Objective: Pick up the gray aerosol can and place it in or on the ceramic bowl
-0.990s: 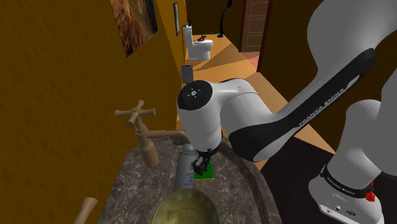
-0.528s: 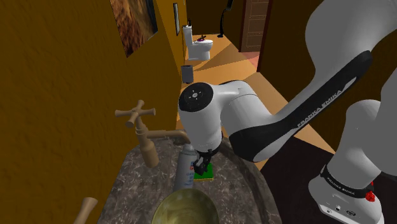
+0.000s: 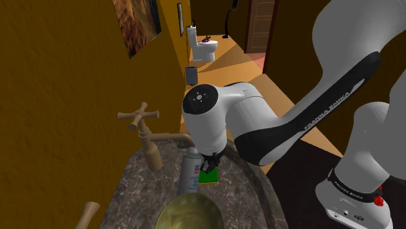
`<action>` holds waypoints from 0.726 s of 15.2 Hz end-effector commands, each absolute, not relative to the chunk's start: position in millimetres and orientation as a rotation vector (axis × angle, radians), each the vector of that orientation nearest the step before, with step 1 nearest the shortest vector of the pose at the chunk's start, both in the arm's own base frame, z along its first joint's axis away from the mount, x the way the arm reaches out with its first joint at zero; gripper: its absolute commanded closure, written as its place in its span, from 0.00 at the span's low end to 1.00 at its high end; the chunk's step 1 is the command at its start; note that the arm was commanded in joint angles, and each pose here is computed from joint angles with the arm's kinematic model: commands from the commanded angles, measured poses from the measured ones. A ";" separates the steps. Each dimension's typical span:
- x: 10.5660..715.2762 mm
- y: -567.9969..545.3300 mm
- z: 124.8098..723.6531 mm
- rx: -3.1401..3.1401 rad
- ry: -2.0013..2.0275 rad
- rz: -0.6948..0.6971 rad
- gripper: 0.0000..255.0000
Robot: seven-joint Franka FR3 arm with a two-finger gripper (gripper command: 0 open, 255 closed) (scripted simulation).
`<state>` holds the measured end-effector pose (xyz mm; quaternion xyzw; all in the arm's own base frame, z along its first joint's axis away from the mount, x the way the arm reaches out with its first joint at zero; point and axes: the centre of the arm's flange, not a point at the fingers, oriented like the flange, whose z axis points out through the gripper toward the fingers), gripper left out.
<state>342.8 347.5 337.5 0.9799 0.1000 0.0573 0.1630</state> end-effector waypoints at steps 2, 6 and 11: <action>342.9 347.5 337.2 2.795 0.285 0.163 1.00; 342.9 347.4 353.0 2.795 0.285 0.163 1.00; 342.9 347.4 379.4 2.795 0.285 0.163 1.00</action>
